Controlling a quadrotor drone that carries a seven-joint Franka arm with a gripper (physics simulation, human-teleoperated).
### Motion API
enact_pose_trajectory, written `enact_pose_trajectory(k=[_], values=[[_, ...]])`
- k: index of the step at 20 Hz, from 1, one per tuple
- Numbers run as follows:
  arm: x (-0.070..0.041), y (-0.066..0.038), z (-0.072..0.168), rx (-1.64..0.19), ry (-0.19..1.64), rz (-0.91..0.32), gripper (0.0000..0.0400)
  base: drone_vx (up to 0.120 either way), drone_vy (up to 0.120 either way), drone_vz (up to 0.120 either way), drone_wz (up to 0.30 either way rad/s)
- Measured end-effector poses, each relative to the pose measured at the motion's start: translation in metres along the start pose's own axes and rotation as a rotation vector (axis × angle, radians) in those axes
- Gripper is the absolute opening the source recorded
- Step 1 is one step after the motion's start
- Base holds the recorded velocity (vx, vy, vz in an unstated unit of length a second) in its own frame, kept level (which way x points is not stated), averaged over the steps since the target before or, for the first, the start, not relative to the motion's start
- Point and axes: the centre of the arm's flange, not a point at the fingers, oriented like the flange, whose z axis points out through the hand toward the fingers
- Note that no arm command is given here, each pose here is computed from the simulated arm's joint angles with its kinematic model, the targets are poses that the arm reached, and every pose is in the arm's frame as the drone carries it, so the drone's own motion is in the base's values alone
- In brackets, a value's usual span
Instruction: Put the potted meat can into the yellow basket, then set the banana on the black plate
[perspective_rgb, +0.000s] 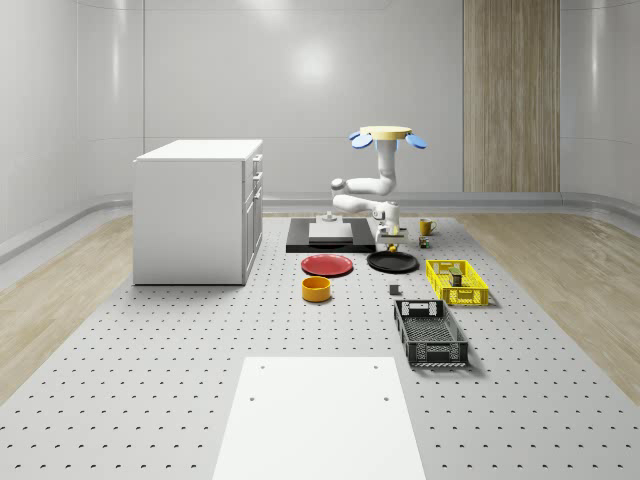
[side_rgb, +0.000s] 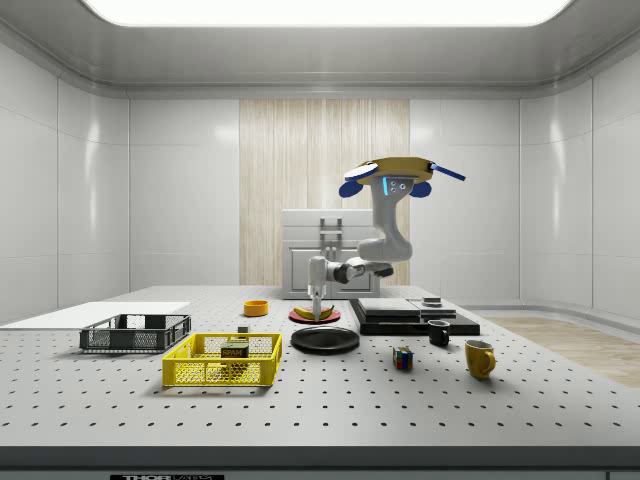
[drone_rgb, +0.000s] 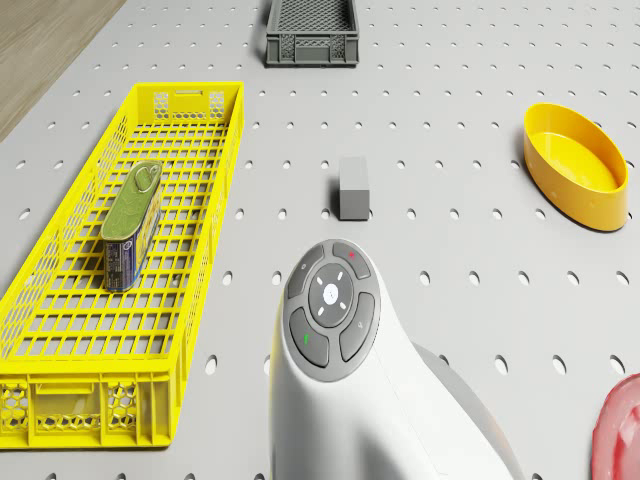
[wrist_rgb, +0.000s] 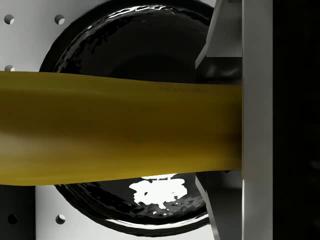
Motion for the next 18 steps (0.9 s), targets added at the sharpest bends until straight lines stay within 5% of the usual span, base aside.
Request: enact_pose_trajectory(k=[18], values=[[0.0,0.0,0.057,0.0,0.0,0.0,0.0201,0.0,0.0,0.0,0.0]])
